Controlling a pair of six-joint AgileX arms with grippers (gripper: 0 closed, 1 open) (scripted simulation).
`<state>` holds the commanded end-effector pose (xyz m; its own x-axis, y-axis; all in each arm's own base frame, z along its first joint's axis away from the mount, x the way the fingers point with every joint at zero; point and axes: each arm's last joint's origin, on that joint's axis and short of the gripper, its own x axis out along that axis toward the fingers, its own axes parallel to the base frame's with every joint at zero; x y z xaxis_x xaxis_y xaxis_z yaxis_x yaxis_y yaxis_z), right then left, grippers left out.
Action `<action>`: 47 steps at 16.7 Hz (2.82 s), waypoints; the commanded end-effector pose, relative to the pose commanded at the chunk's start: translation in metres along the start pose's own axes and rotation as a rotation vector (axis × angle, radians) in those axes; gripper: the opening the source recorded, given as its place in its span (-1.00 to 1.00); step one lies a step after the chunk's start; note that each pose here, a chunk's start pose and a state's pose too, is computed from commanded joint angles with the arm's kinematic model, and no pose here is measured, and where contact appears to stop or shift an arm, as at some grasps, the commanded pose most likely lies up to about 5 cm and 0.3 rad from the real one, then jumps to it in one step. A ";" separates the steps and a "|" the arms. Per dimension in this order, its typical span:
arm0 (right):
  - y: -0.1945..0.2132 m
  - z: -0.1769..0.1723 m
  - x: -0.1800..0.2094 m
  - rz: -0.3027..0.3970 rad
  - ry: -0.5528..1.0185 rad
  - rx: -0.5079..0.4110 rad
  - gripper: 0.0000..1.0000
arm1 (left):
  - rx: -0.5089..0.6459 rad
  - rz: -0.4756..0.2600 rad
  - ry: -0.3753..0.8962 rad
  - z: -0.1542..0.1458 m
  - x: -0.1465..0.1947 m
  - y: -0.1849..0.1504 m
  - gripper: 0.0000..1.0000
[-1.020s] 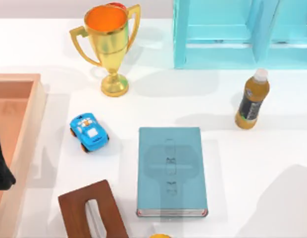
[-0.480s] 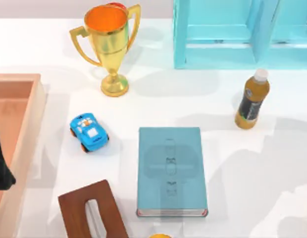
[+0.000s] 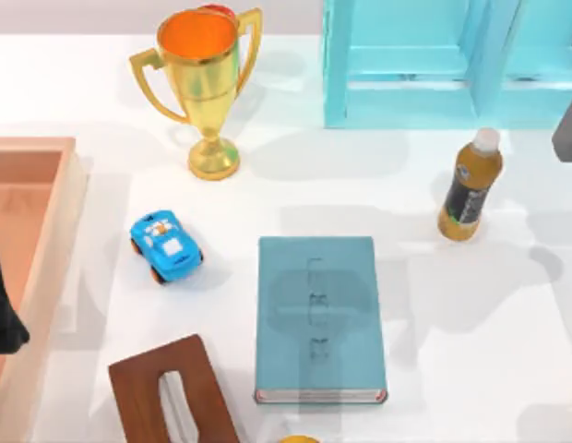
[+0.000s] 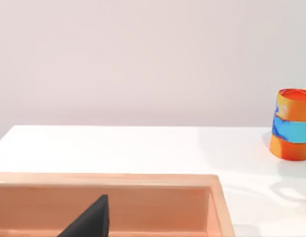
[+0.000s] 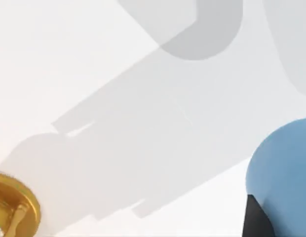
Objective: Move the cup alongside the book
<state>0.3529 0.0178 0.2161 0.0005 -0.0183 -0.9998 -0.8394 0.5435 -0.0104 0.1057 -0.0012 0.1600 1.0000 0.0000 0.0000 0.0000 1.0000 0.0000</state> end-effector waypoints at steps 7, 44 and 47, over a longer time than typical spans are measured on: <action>0.092 0.082 -0.022 -0.013 0.001 0.540 -1.00 | 0.000 0.000 0.000 0.000 0.000 0.000 1.00; 0.186 0.119 0.027 -0.024 -0.009 1.006 0.06 | 0.000 0.000 0.000 0.000 0.000 0.000 1.00; 0.186 0.119 0.027 -0.024 -0.009 1.006 0.51 | 0.000 0.000 0.000 0.000 0.000 0.000 1.00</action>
<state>0.2618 0.2179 0.1850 0.0194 -0.0346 -0.9992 0.0103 0.9994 -0.0344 0.1057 -0.0012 0.1600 1.0000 0.0000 0.0000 0.0000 1.0000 0.0000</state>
